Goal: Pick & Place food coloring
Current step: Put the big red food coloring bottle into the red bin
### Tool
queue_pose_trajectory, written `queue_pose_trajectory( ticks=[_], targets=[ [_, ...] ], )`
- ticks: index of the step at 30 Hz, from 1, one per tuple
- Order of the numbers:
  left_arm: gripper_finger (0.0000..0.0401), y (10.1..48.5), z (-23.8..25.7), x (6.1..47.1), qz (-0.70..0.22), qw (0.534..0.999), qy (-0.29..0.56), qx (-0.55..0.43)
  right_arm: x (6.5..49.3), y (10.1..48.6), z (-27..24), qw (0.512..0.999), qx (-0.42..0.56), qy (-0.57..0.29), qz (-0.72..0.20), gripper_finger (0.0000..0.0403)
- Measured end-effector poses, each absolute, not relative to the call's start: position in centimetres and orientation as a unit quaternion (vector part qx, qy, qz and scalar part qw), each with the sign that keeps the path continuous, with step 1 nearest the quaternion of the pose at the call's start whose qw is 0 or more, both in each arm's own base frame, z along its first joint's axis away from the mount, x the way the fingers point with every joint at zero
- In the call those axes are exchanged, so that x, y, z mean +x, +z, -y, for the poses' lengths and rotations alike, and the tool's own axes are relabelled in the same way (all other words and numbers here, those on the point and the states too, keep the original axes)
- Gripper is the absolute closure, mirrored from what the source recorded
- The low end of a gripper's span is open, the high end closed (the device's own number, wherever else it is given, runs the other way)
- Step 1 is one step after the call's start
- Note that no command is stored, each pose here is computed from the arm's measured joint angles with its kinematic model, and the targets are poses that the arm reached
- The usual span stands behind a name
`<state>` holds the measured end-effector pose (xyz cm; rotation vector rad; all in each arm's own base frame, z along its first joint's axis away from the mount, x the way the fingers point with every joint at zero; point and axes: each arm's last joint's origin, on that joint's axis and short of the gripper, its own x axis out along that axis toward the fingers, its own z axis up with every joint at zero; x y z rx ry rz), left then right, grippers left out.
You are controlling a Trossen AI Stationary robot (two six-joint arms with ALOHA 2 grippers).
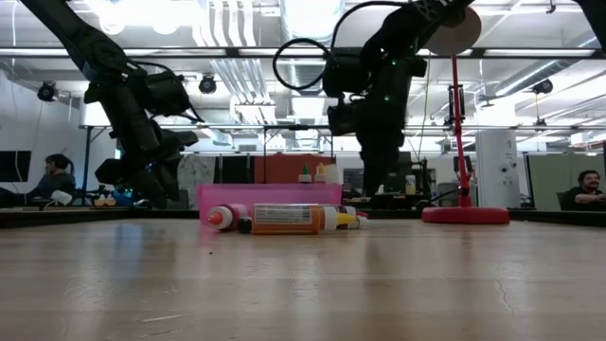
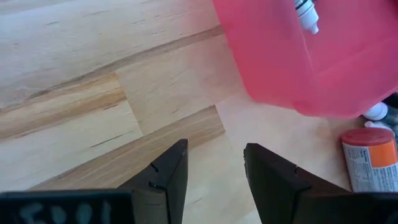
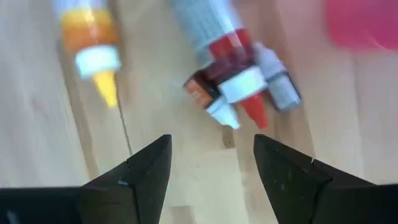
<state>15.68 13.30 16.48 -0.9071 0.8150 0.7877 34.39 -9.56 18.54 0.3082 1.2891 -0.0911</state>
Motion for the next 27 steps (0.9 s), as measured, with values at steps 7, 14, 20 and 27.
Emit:
queue_pose_trajectory(
  ticks=[7, 14, 20, 27],
  targets=[
    [0.027, 16.5, -13.3, 15.7, -0.378, 0.75, 0.357, -0.409, 35.2, 18.2, 9.7, 0.791, -0.074, -0.062, -0.605, 0.0184],
    [0.027, 16.4, -13.2, 15.6, -0.383, 0.746, 0.356, -0.412, 35.6, 18.0, 9.3, 0.818, -0.056, 0.001, -0.573, 0.0188],
    [0.027, 16.4, -13.2, 15.5, -0.384, 0.745, 0.357, -0.412, 35.8, 17.1, 9.2, 0.831, -0.069, 0.002, -0.552, 0.0222],
    [0.027, 16.4, -13.2, 15.5, -0.384, 0.745, 0.358, -0.411, 35.4, 16.5, 9.1, 0.826, -0.066, 0.004, -0.559, 0.0253]
  ],
)
